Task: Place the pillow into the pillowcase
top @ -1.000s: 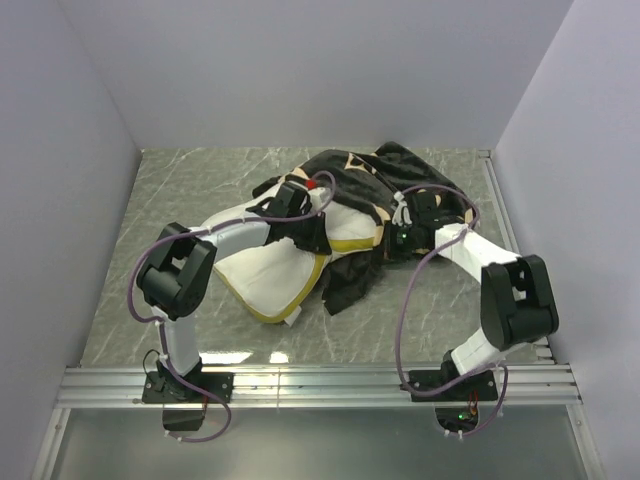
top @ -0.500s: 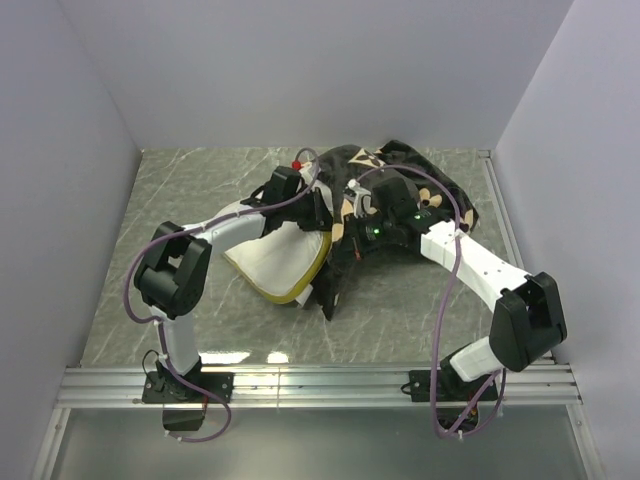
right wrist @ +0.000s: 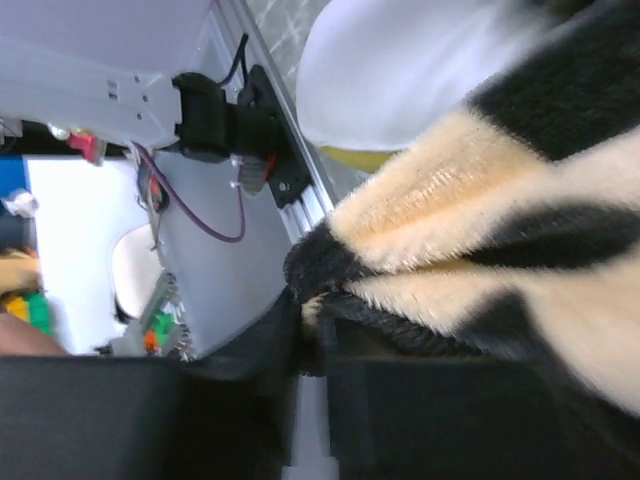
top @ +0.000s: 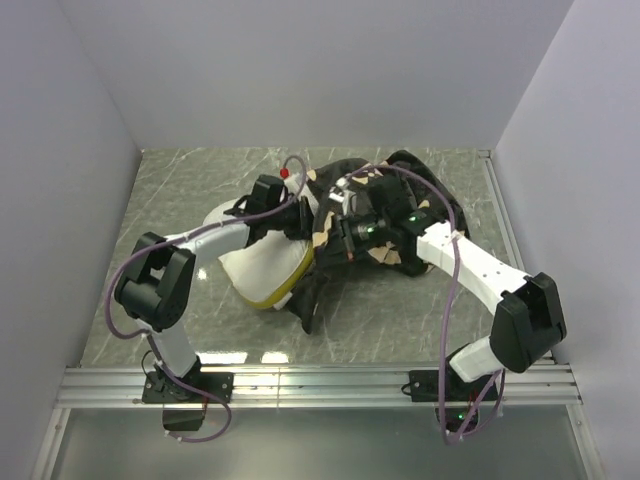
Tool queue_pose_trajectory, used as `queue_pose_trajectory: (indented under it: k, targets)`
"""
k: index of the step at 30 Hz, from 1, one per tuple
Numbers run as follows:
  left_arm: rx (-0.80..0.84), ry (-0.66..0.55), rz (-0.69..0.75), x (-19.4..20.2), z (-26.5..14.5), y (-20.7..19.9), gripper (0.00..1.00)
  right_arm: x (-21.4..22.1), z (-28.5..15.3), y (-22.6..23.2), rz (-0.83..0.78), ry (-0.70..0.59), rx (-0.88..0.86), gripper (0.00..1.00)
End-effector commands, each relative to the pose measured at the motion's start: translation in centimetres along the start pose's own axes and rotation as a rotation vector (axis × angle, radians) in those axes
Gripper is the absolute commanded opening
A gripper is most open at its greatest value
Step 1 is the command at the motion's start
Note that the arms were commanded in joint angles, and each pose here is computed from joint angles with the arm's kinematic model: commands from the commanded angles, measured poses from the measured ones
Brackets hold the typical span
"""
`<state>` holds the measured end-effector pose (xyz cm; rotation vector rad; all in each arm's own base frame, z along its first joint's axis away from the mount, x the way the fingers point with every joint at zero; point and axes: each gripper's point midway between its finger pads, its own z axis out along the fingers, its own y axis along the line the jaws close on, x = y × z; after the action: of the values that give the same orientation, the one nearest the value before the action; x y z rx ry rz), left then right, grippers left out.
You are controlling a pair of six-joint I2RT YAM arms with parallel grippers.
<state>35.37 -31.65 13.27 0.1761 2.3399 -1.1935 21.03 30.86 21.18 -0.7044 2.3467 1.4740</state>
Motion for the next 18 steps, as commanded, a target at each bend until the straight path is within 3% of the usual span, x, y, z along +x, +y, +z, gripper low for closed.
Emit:
queue_pose_trajectory:
  k: [1, 2, 3, 5, 7, 8, 11, 14, 15, 16, 17, 18]
  targets:
    - [0.070, 0.130, 0.252, 5.4, -0.5, -0.4, 0.00, -2.1, -3.4, 3.2, -0.019, -0.036, -0.114, 0.35]
    - [0.056, 0.216, 0.279, 8.1, -0.8, -0.2, 0.00, -0.6, -4.1, 2.0, -0.030, 0.026, -0.060, 0.51]
    - [0.078, 0.254, 0.383, 9.8, -1.6, 0.3, 0.00, -2.3, -5.7, 1.9, -0.077, 0.000, -0.026, 0.64]
    - [0.081, 0.310, 0.471, 12.4, -2.7, 0.5, 0.03, -2.3, -7.1, -0.4, -0.068, 0.059, 0.032, 0.68]
    - [0.090, 0.338, 0.624, 13.9, -3.9, 1.1, 0.16, -5.9, -8.8, -2.6, -0.061, -0.012, 0.129, 0.68]
    - [0.071, 0.361, 0.661, 14.6, -4.3, 1.4, 0.36, -7.7, -9.4, -4.7, -0.066, -0.063, 0.240, 0.68]
    - [0.116, 0.342, 0.778, 14.0, -5.8, 0.3, 0.70, -11.9, -10.1, -8.8, -0.067, -0.156, 0.460, 0.68]
    - [0.163, 0.253, 0.893, 11.8, -8.9, -2.5, 0.83, -16.9, -9.9, -10.9, -0.106, -0.220, 0.594, 0.69]
    - [0.172, 0.240, 0.905, 11.2, -9.8, -3.0, 0.85, -17.3, -8.5, -13.1, -0.089, -0.184, 0.624, 0.70]
    - [0.171, 0.224, 0.904, 10.6, -10.4, -3.4, 0.87, -18.0, -7.8, -13.6, -0.103, -0.175, 0.644, 0.79]
    - [0.147, 0.195, 0.885, 9.2, -11.1, -3.0, 0.89, -19.5, -7.1, -12.6, -0.154, -0.185, 0.660, 0.80]
    - [0.154, 0.166, 0.887, 8.0, -11.8, -3.8, 0.90, -19.6, -5.5, -14.7, -0.145, -0.150, 0.707, 0.80]
